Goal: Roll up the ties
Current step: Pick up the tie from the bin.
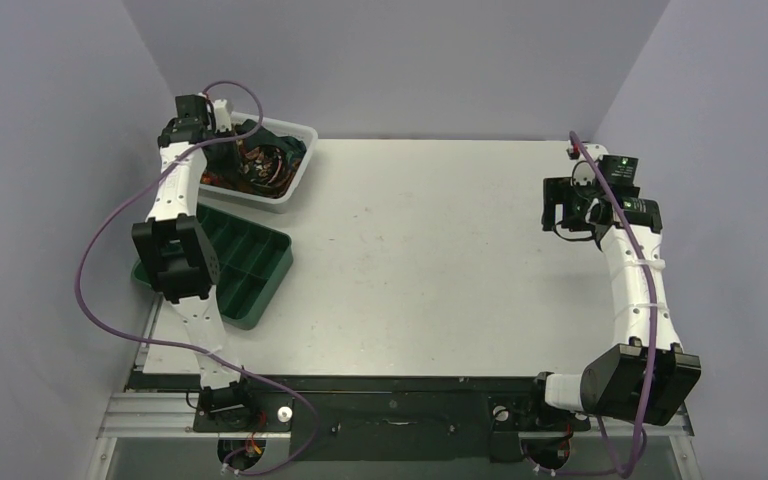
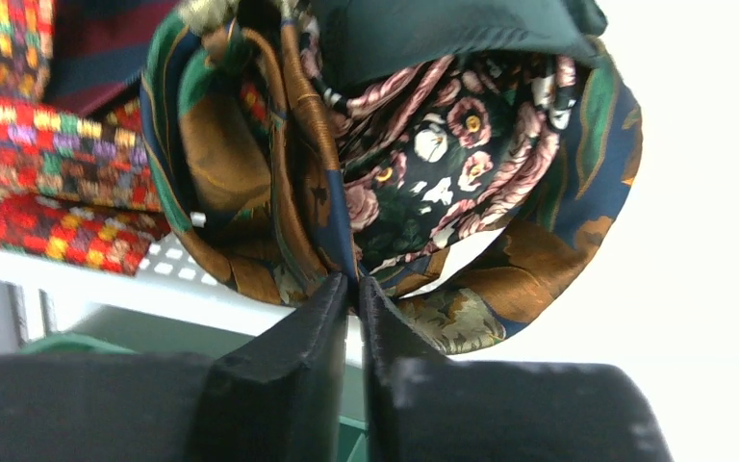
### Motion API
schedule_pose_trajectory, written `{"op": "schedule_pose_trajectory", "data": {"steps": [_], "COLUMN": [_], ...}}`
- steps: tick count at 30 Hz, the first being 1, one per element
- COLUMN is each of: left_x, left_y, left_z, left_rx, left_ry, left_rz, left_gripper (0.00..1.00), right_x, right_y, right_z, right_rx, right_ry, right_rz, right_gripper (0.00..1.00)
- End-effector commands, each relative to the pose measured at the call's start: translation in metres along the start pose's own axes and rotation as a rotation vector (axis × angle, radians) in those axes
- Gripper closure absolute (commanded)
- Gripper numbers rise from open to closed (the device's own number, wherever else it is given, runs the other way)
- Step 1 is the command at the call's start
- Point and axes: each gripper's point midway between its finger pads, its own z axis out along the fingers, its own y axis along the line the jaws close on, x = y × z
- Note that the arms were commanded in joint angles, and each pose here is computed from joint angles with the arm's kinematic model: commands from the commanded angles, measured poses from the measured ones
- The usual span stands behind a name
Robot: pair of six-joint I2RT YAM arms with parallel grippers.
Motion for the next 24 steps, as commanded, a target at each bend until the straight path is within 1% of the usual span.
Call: {"op": "schedule_pose_trajectory", "data": {"steps": [1,2,4,9,10,13,16,19,21,22,23,24], "left_x": [-0.054,-0.057,-0.076,-0.127,-0.132,-0.158,-0.175,-0.180,-0.178,-0.177,-0.170,-0.168], "left_y": [-0.014,-0.016,-0.023,-0.052,-0.060,-0.082,-0.116,-0.163,-0.194,-0.211,-0.236,-0.247], "left_z": [-0.027,-0.032,-0.051,-0.118,-0.127,-0.169,-0.214,-0.256,-0.290,-0.313,-0.324,-0.345], "left_rx": [0.070,0.079,0.101,0.195,0.229,0.313,0.441,0.559,0.629,0.669,0.720,0.744], "left_ry": [-0.149,-0.155,-0.217,-0.448,-0.473,-0.598,-0.687,-0.758,-0.815,-0.859,-0.869,-0.911], "left_rz": [0.023,0.021,0.035,0.085,0.088,0.103,0.129,0.192,0.245,0.279,0.308,0.331], "left_gripper": [0.99,1.00,1.00,1.00,1.00,1.00,1.00,1.00,1.00,1.00,1.00,1.00], "right_x": [-0.026,-0.027,-0.031,-0.042,-0.045,-0.051,-0.061,-0.072,-0.083,-0.091,-0.093,-0.104], "right_y": [-0.001,-0.001,-0.001,0.001,0.001,0.006,0.013,0.029,0.040,0.044,0.054,0.058], "right_z": [-0.008,-0.008,-0.009,-0.012,-0.014,-0.015,-0.019,-0.024,-0.029,-0.029,-0.033,-0.040], "right_rx": [-0.001,-0.004,-0.005,-0.019,-0.022,-0.050,-0.090,-0.155,-0.185,-0.193,-0.214,-0.216], "right_ry": [-0.068,-0.070,-0.081,-0.105,-0.114,-0.132,-0.164,-0.210,-0.262,-0.300,-0.323,-0.382], "right_rz": [-0.013,-0.012,-0.012,-0.010,-0.010,-0.012,-0.016,-0.028,-0.044,-0.057,-0.068,-0.085], "right_gripper": [0.23,0.23,0.24,0.24,0.24,0.25,0.26,0.26,0.26,0.26,0.26,0.27]}}
